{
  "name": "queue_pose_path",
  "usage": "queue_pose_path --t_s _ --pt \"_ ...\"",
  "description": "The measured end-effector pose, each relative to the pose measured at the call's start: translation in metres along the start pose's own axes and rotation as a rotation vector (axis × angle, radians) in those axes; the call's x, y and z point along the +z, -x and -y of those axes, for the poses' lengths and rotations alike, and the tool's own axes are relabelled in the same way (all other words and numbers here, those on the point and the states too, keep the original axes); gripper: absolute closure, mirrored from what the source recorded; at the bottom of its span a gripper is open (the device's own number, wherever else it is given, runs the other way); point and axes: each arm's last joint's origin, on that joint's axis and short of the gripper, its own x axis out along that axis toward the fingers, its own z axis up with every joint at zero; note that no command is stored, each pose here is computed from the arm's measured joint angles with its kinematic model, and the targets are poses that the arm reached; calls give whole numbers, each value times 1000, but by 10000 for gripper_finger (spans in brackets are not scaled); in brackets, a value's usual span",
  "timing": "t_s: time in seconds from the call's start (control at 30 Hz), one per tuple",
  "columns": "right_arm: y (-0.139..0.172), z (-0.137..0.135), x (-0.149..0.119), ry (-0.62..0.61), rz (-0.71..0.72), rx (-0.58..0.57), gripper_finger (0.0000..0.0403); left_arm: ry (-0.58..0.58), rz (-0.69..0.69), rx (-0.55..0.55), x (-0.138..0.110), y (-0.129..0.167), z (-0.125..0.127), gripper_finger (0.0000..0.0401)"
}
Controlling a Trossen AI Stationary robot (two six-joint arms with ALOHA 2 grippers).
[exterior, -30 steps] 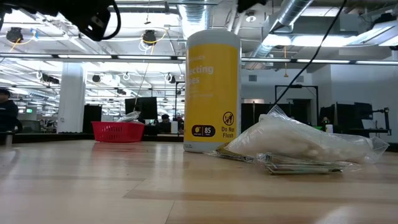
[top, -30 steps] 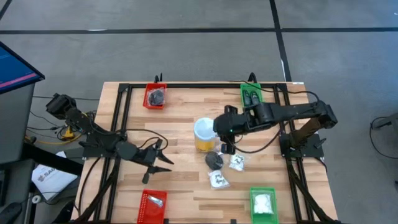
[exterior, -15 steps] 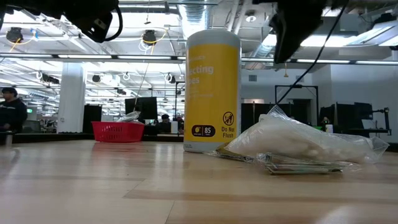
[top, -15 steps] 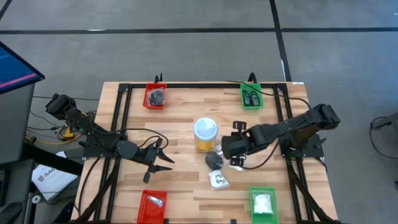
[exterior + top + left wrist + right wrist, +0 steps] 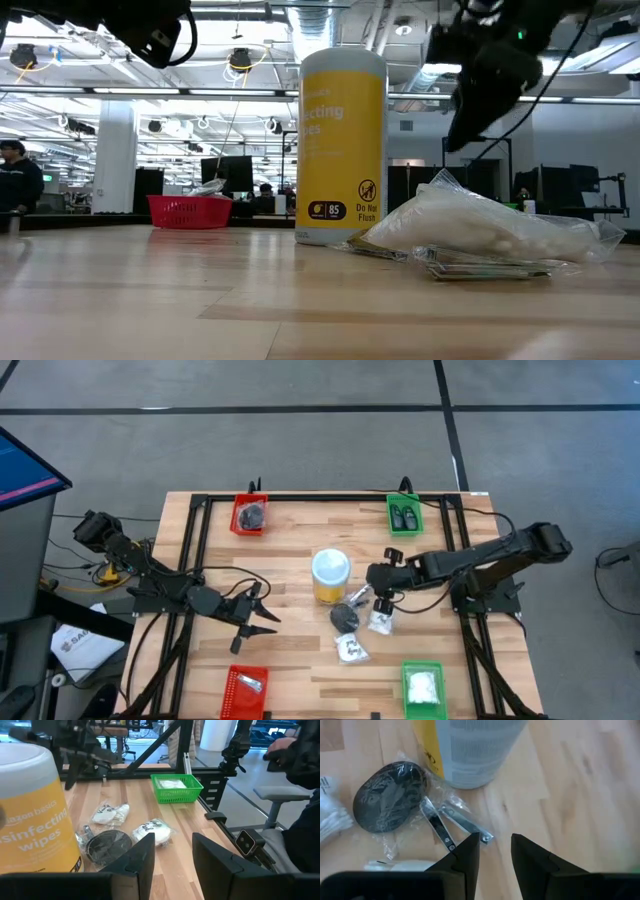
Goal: Pick & Place Travel size toiletries
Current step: Put the nail cutter into the bottom orange bin
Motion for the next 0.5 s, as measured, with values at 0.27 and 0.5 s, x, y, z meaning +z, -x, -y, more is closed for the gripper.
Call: queue_pose_path --t_s 0.27,0.5 --pt "-26 8 -16 6 49 64 300 -45 0 0 0 0 0 281" --pt "-47 9 -19 14 -21 33 300 -45 0 0 0 0 0 280"
